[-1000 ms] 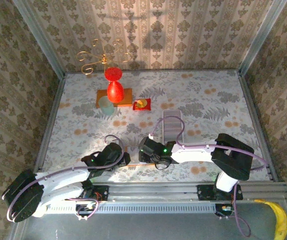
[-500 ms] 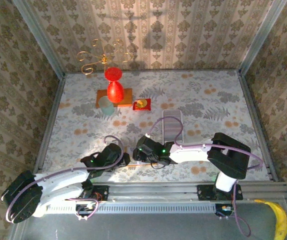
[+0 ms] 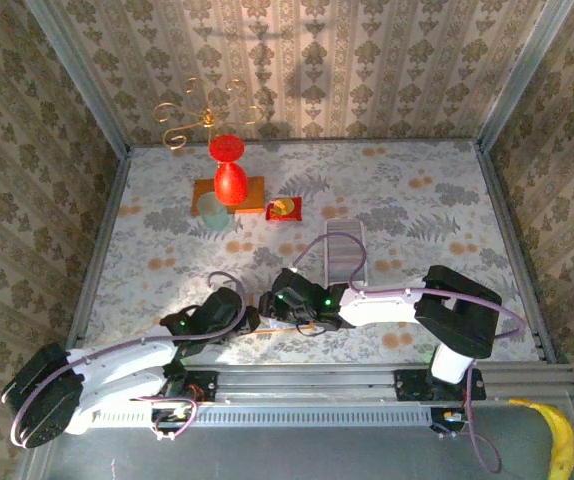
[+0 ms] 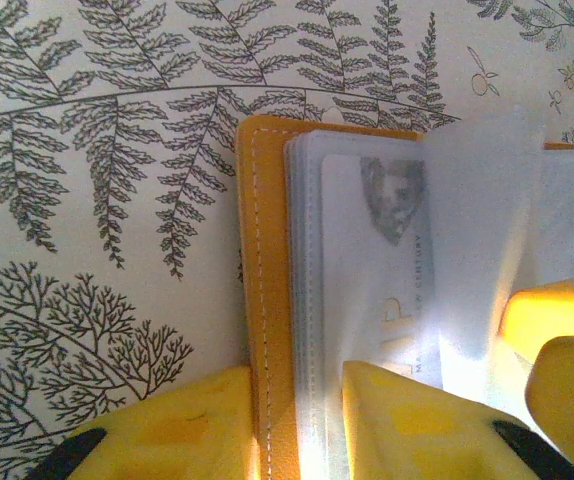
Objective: Put the credit cards into the card holder
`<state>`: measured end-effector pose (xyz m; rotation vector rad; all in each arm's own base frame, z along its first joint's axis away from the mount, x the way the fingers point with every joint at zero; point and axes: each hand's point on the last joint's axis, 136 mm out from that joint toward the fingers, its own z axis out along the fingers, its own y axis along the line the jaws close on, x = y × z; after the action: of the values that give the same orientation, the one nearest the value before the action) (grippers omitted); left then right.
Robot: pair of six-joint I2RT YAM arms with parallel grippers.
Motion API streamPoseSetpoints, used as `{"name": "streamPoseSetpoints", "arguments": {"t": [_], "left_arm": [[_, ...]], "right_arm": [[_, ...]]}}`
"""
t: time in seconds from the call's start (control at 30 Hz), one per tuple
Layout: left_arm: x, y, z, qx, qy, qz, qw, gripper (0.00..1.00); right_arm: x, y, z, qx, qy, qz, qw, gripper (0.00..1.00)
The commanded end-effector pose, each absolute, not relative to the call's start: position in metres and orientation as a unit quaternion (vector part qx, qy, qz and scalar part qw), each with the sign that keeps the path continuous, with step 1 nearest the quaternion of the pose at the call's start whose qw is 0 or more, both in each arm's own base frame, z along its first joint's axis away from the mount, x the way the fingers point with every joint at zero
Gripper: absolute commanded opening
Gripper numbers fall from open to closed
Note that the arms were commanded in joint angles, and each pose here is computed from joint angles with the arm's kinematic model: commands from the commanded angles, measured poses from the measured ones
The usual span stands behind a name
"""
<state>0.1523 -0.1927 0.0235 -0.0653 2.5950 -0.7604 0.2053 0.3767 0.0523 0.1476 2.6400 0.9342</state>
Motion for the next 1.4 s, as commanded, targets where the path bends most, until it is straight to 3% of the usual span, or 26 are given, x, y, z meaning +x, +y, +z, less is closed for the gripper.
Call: {"name": "streamPoseSetpoints", "arguments": {"t": [0.0,0.63,0.97,1.17,1.37], "left_arm": [[0.142,-0.182,0.011,-0.029,0.946,-0.253,0.198,0.29],[0.145,-0.177,0.015,-0.034,0.945,-0.246,0.211,0.29],[0.146,-0.167,0.016,-0.051,0.942,-0.244,0.227,0.33],[0.147,-0.159,0.021,-0.057,0.939,-0.238,0.241,0.35],[0.149,-0.154,0.028,-0.06,0.933,-0.243,0.259,0.37]], "right_arm": [[0.202,0.381,0.054,0.056,0.923,0.344,0.162,0.51],[0.202,0.396,0.066,0.068,0.904,0.394,0.155,0.51],[0.203,0.418,0.1,0.077,0.863,0.478,0.146,0.51],[0.205,0.408,0.119,0.046,0.866,0.465,0.179,0.51],[0.22,0.359,0.138,-0.011,0.879,0.397,0.264,0.53]]}}
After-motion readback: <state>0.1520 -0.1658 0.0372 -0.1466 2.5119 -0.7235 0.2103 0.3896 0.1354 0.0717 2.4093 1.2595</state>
